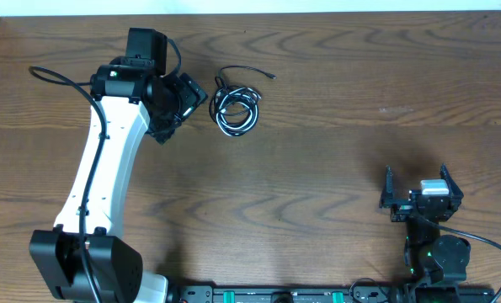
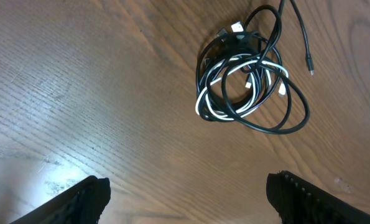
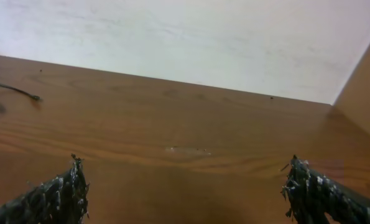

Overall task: Untangle cables
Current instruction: 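Position the open left gripper beside the black and white cables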

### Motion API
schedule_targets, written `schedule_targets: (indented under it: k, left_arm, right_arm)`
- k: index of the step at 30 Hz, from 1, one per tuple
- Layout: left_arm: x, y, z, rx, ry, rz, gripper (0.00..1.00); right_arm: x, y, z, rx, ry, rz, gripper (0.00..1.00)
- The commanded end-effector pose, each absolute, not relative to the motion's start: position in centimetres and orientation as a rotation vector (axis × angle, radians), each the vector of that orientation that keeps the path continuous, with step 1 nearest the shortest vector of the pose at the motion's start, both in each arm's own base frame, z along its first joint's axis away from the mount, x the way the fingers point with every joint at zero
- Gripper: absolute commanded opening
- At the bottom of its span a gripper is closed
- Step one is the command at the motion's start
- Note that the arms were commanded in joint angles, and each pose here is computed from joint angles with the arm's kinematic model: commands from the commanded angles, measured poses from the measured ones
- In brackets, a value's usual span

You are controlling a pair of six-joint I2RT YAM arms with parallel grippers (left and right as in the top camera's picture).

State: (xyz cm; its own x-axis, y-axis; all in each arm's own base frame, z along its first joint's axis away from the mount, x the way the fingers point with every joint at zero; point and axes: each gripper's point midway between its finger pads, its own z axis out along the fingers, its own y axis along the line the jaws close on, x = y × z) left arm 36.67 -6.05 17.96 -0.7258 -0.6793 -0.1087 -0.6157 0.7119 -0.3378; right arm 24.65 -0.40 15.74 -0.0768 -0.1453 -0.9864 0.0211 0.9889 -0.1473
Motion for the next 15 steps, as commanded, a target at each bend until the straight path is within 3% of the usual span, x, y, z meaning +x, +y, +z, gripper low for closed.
schedule_targets:
  k: [1, 15]
  left_arm:
    - [36.5, -5.8, 17.6, -1.047, 2.700, -0.388, 0.88]
    - [35.1, -4.3, 16.8, -1.084, 2.734, -0.239, 0.89]
  right_arm:
    - [24.6, -0.7, 15.6, -0.096, 1.647, -0.160, 0.99]
    - [24.6, -0.7, 15.6, -0.096, 1.647, -0.159, 0.99]
